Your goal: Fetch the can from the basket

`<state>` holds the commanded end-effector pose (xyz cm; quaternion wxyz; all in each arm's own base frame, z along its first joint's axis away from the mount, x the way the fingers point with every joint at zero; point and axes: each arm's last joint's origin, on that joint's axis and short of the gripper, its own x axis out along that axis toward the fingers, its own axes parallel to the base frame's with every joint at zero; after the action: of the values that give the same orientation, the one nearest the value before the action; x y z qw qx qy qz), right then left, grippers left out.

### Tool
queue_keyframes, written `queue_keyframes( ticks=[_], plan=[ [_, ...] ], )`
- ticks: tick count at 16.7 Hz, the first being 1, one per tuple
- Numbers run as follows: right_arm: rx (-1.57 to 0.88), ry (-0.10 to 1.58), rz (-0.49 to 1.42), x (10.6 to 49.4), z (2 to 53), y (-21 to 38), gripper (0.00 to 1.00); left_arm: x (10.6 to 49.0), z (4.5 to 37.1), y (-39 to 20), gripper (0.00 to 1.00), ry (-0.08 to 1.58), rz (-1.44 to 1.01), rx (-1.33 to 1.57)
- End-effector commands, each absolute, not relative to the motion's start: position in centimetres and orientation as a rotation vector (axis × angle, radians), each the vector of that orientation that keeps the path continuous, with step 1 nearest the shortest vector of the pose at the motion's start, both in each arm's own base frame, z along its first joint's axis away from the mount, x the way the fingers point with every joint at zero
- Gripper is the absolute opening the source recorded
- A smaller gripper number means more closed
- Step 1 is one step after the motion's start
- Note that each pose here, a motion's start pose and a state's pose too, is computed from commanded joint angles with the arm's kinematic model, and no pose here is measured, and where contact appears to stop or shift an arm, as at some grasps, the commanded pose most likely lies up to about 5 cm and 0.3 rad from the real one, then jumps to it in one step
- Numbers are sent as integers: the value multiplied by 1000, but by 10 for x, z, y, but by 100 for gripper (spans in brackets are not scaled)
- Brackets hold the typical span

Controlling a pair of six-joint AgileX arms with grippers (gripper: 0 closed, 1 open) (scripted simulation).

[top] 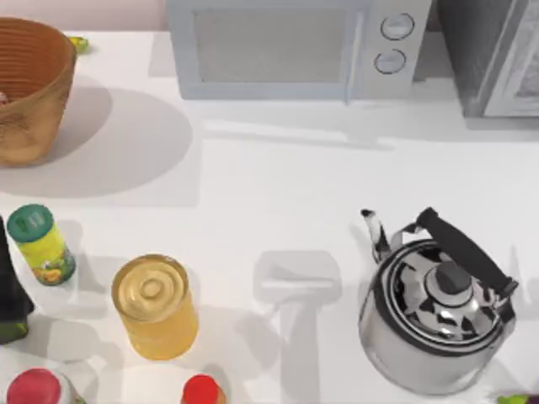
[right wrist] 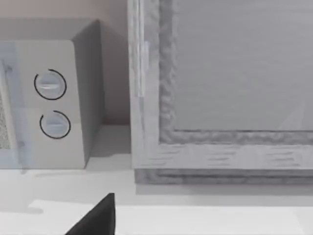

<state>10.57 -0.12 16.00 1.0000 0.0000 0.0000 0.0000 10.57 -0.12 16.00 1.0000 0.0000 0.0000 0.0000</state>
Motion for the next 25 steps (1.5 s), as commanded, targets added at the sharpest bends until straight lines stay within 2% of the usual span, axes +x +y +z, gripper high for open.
queue_keyframes(
  ticks=[3,6,10,13,16,20,25],
  plan=[
    [0,0,0,106,160,-1,100,106,161,-1,100,8,1,1],
    [0,0,0,106,160,-1,100,108,171,0,100,89,6,15],
    [0,0,0,106,160,-1,100,121,200,1,100,306,1,48],
    [0,0,0,106,160,-1,100,145,233,3,100,505,-14,74],
    [0,0,0,106,160,-1,100,186,268,6,100,706,-35,93],
    [0,0,0,106,160,-1,100,263,304,16,100,941,-62,101],
    [0,0,0,106,160,-1,100,372,313,36,100,1163,-84,83]
  ],
)
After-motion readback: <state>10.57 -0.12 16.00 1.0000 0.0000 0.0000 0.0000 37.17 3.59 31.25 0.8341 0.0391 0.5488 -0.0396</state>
